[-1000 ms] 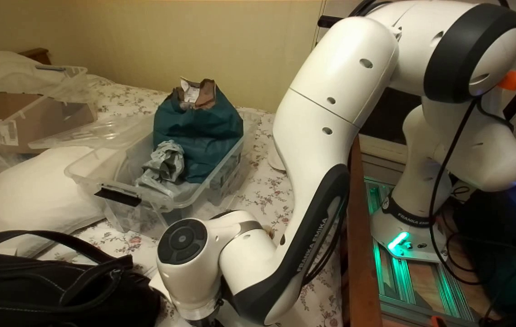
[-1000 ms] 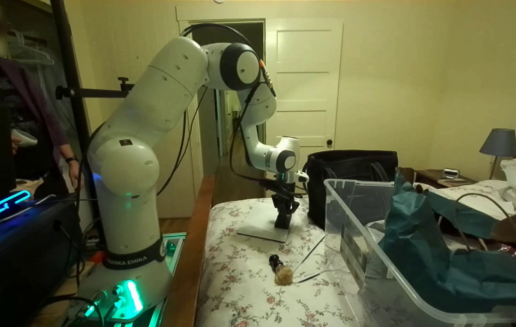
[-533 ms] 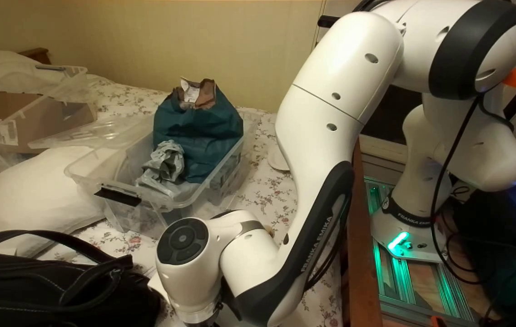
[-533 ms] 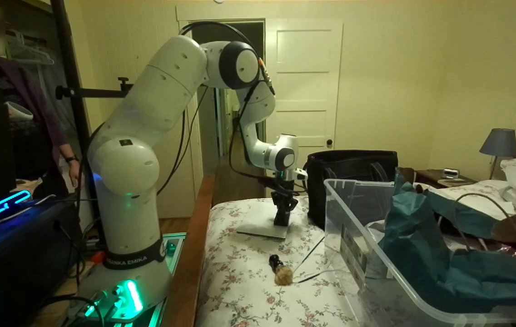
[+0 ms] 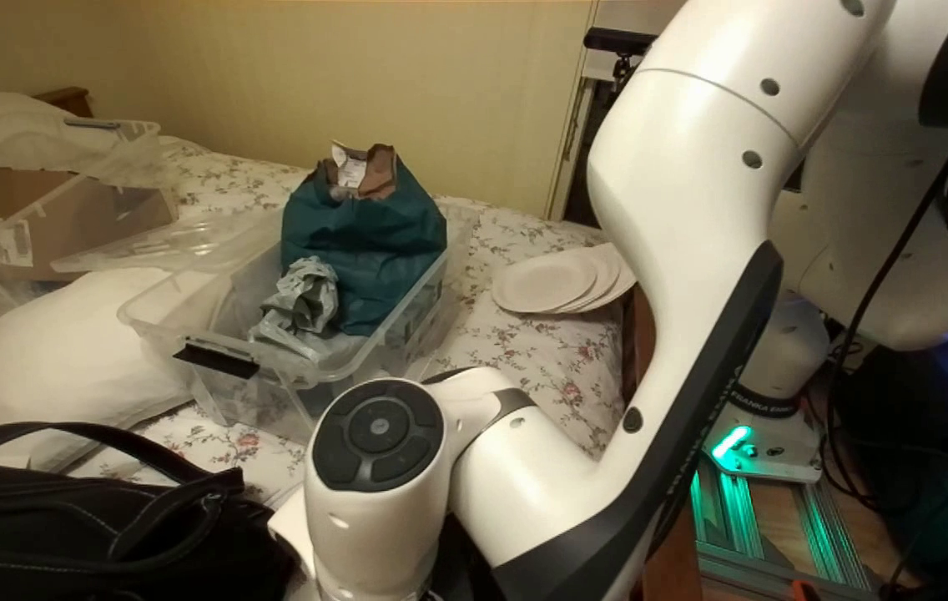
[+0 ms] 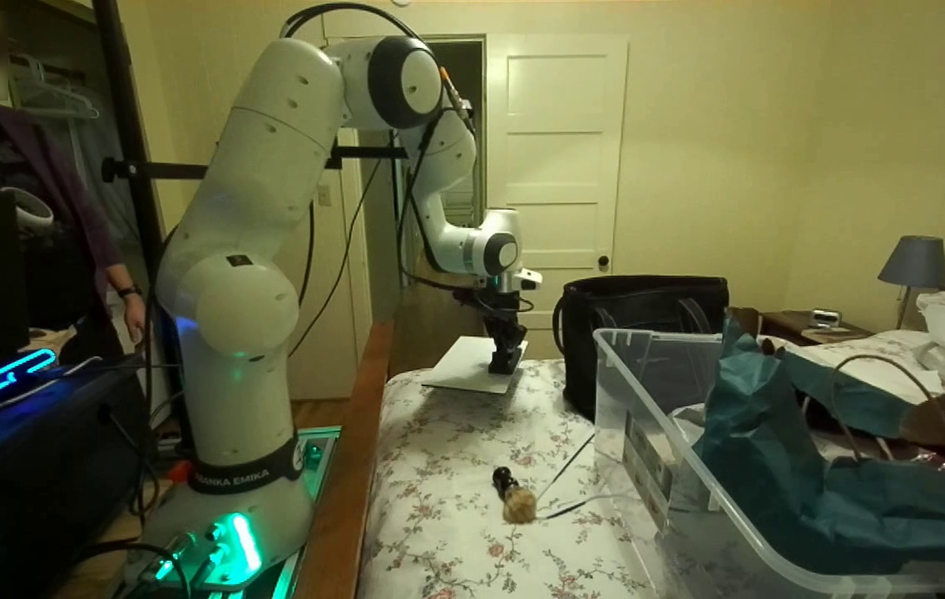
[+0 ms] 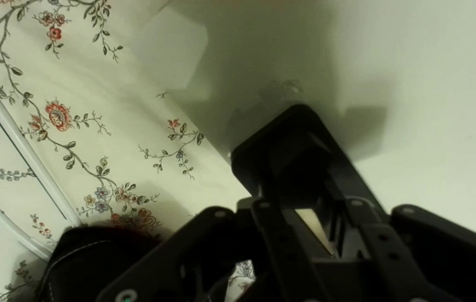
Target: Put the white pad in the storage bin
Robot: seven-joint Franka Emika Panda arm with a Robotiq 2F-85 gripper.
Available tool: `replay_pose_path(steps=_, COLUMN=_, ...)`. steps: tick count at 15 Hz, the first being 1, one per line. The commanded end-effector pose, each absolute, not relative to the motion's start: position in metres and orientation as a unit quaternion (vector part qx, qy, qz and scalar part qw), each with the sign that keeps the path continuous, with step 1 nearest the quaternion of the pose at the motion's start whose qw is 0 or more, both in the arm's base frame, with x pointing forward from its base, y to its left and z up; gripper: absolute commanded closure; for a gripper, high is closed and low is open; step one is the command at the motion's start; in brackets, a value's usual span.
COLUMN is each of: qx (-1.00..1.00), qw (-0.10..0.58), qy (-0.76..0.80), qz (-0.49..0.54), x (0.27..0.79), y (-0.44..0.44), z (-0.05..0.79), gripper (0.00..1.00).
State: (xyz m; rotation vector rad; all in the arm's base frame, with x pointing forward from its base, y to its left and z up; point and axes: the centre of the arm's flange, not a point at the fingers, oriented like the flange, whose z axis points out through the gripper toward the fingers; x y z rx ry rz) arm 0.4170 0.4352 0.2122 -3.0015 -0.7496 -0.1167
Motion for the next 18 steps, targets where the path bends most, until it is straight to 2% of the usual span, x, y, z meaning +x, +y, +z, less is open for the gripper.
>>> replay_pose_path(steps=1, qx=-0.980, qw=0.040, qy=-0.186, qz=-0.064, x=0.395, y=0.414, z=0.247, gripper=0.93)
replay_pose_path(steps=2, qx=-0.975, qw=0.029, qy=-0.215, qz=-0.049, x=0.411, y=0.430, z=0.226, gripper=0.72)
replay_pose_path(steps=5, qx=-0.978, qw=0.029, qy=-0.201, qz=-0.053, x=0.405, y=0.421, z=0.233, gripper=0.72)
replay_pose_path(steps=6, qx=-0.978, qw=0.028, qy=-0.200, qz=-0.053, x=0.404, y=0.420, z=0.233, gripper=0.93)
replay_pose_path(steps=7, qx=-0.982, qw=0.003, qy=-0.179, qz=-0.059, x=0.408, y=0.417, z=0.233, gripper=0.93)
replay_pose_path(steps=11, qx=-0.992, qw=-0.022, qy=-0.077, qz=-0.097, x=0.406, y=0.387, z=0.267, gripper=0.93)
replay_pose_path(steps=18, qx=-0.989, qw=0.011, qy=0.020, qz=-0.148, x=0.379, y=0.375, z=0.338, gripper=0.93)
